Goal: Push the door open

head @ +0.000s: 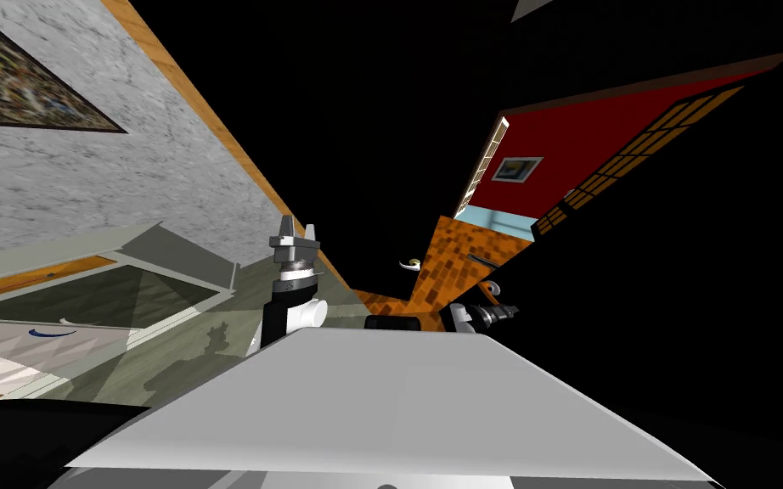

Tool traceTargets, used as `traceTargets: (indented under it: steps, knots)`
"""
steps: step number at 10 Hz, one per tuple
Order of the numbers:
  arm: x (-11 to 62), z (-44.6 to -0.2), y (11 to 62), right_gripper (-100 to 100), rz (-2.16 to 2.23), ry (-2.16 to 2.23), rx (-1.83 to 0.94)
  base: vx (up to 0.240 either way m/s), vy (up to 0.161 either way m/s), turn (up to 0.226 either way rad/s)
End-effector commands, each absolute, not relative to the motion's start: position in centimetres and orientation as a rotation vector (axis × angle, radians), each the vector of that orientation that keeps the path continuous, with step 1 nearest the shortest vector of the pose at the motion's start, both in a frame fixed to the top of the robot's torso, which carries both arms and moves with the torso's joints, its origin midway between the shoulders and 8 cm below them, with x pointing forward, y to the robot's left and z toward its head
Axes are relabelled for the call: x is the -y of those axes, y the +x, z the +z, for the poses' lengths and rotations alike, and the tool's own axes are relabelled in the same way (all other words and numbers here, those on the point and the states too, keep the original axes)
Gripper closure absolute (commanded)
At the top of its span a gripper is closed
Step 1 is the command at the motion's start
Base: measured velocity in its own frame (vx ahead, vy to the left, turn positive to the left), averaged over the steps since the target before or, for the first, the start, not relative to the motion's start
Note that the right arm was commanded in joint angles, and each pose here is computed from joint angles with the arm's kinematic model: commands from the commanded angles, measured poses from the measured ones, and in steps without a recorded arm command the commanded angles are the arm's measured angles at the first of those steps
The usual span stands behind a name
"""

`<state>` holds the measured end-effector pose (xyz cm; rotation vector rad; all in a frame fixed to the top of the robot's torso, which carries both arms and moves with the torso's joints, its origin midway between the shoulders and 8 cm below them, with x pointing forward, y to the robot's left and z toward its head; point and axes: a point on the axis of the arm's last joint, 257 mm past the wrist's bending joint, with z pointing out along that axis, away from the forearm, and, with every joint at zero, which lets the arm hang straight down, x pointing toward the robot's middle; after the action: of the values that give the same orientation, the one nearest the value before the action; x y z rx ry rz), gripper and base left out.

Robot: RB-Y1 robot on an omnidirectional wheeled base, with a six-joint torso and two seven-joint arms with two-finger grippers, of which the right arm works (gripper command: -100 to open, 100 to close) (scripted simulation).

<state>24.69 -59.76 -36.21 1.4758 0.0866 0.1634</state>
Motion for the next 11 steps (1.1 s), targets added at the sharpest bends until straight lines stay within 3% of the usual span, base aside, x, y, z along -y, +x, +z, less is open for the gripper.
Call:
traceTargets:
  steps: [1, 11]
  knots:
    - [61.0, -35.0, 23.6, 100, 0.130, 1.444, -0.047, 0.028, -0.109, 0.072]
    - [60.5, -35.6, 18.1, 100, -0.047, 1.460, 0.132, 0.024, -0.104, 0.103]
